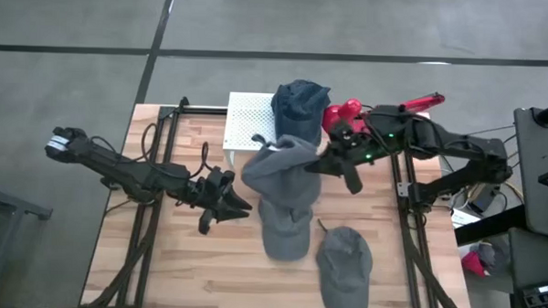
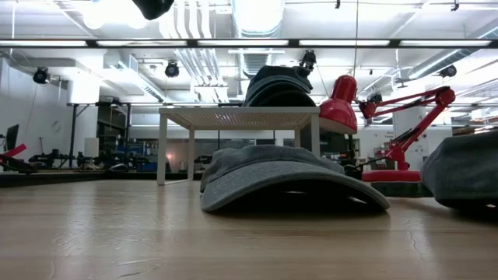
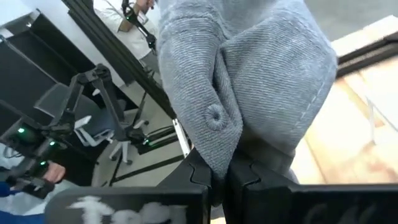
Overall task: Pick & Place hat
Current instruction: Put the top right gray cap on the shelf
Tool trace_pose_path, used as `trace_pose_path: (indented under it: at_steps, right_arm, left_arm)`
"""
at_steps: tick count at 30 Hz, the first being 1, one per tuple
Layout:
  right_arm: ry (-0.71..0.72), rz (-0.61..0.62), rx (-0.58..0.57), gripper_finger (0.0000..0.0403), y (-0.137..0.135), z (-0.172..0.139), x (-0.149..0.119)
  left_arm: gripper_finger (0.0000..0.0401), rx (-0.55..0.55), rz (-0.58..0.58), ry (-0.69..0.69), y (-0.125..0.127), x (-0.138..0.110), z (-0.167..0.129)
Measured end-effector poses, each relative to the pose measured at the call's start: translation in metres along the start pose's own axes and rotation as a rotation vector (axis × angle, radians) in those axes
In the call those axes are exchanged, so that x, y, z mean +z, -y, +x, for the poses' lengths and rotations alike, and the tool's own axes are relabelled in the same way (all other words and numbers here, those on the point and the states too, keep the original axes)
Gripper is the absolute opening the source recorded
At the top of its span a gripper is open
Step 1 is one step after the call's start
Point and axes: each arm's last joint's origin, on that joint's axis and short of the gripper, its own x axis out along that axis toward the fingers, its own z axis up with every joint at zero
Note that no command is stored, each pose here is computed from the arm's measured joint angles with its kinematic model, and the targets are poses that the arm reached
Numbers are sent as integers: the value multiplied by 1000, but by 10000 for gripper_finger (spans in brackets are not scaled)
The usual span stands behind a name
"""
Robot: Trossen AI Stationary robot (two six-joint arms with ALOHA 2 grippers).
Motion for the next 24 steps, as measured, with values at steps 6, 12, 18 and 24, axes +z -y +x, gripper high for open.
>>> trace_pose_path:
  at_steps: [6,12,18,24]
  right_arm:
    - [-12,-31,-6,8,3,22,6]
    - [-16,-34,-6,8,3,32,10]
    - [-11,-29,-2,8,1,31,12]
    - [5,-28,16,8,-4,27,16]
  left_arm:
    - [115,7,-1,-14,-2,-3,3]
    - [115,31,8,-42,-6,-10,11]
    - [115,186,17,0,-15,-16,19]
    - [115,208,58,40,-15,-13,19]
